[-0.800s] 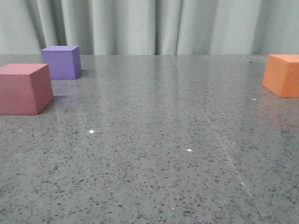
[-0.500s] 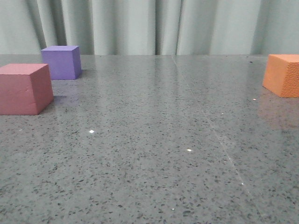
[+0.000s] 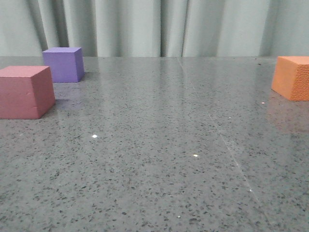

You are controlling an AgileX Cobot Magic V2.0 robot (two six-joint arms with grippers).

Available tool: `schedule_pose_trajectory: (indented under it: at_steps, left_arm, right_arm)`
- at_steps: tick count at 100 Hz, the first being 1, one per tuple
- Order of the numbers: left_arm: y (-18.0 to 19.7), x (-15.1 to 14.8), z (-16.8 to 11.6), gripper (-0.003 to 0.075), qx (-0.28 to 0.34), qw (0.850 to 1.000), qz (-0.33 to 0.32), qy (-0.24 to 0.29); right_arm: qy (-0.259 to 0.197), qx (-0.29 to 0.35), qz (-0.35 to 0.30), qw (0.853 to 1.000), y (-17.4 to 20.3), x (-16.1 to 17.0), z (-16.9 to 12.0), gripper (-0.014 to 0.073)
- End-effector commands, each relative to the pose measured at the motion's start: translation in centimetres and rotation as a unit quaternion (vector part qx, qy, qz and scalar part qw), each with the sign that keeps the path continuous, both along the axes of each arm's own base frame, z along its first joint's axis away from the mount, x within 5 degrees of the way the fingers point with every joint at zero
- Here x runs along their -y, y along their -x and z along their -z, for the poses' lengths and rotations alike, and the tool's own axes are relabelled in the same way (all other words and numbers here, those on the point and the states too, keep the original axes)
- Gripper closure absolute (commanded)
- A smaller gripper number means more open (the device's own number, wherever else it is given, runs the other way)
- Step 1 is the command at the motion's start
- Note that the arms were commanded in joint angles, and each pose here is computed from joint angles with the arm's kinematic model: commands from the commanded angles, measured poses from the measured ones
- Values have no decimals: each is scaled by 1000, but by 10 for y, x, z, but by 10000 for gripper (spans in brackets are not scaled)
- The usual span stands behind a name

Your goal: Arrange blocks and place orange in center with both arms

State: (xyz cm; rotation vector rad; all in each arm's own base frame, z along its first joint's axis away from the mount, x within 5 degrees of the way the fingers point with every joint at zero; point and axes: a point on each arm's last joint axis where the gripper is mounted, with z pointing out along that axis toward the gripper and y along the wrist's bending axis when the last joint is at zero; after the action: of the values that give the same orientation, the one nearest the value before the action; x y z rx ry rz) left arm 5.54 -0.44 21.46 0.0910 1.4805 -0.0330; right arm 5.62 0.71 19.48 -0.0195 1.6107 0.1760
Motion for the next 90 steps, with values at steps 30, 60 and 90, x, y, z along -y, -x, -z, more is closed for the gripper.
schedule_pose_trajectory:
  at_steps: [30,60,90]
  left_arm:
    - [1,1,10,739,26,1000,8,7]
    - [1,1,10,739,26,1000,8,7]
    - [1,1,10,739,26,1000,8,7]
  right_arm:
    - [-18,51,2,999,10,2,-61,662]
    - [3,-120,6,993,-23,-2,-142,662]
    - [12,-187,7,982,-96,-11,-179,662]
